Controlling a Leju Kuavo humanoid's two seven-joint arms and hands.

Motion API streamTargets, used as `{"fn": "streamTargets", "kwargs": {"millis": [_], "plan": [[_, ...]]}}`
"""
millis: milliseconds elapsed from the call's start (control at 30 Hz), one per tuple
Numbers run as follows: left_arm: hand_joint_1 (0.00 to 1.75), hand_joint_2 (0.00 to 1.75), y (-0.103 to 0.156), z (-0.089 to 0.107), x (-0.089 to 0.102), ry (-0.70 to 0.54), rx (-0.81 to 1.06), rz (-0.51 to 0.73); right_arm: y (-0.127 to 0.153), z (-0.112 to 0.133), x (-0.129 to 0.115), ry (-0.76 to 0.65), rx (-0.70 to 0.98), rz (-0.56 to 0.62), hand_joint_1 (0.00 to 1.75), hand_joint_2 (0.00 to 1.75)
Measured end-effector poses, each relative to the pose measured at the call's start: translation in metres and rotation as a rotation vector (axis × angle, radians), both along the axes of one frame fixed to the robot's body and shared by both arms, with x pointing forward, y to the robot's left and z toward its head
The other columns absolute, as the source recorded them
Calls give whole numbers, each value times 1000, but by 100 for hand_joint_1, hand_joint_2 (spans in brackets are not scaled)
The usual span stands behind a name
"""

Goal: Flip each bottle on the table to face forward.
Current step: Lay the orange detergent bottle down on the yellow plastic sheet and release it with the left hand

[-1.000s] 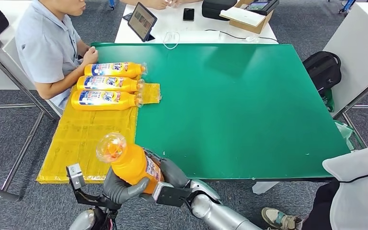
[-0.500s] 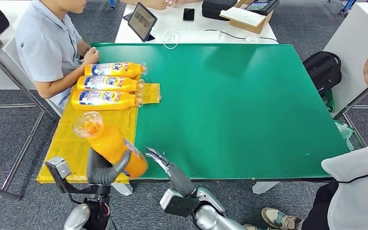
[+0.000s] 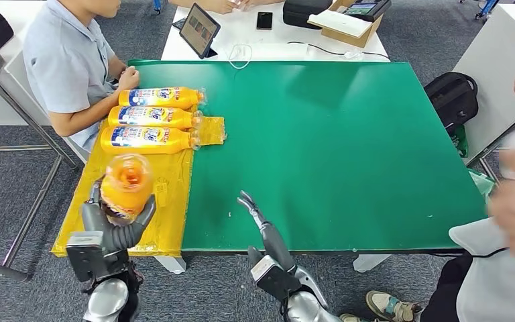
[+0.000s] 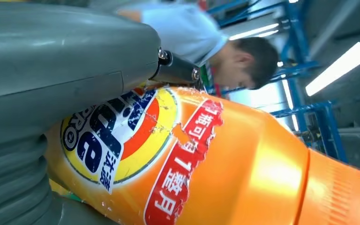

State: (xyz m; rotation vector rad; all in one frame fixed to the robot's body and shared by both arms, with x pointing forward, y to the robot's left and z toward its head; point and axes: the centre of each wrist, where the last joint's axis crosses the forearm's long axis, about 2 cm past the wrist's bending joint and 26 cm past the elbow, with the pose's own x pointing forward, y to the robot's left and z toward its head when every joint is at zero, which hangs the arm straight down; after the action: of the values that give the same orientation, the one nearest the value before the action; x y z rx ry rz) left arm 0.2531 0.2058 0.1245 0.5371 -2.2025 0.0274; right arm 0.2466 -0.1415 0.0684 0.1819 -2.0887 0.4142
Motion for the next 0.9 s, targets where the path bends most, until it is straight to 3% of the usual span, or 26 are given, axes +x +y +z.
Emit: {"fn": "streamTargets", "kwargs": {"millis": [200, 533, 567, 600, 667, 733, 767, 867, 900], "plan": [[175, 175, 8, -9, 25, 65, 481, 82, 0, 7, 4, -16, 29, -10, 0, 0], [174, 175, 28, -36, 86, 327, 814, 86, 17, 23, 10, -28, 104, 33, 0, 0], [167, 175, 32, -38, 93, 355, 848, 75, 19, 25, 10, -29, 112, 36, 0, 0], [149, 175, 34, -39, 99, 384, 875, 61, 21, 26, 10, -28, 120, 37, 0, 0], [78, 175, 39, -42, 108, 443, 915, 28, 25, 28, 10, -23, 138, 37, 0, 0], [21, 175, 42, -44, 114, 510, 944, -19, 28, 29, 10, -18, 154, 37, 0, 0], [10, 131, 43, -45, 117, 547, 952, -49, 30, 29, 9, -16, 160, 38, 0, 0], [0, 0, 46, -45, 124, 647, 942, -133, 32, 30, 8, -9, 172, 40, 0, 0], [0, 0, 46, -44, 127, 676, 926, -162, 33, 30, 7, -7, 174, 40, 0, 0]]}}
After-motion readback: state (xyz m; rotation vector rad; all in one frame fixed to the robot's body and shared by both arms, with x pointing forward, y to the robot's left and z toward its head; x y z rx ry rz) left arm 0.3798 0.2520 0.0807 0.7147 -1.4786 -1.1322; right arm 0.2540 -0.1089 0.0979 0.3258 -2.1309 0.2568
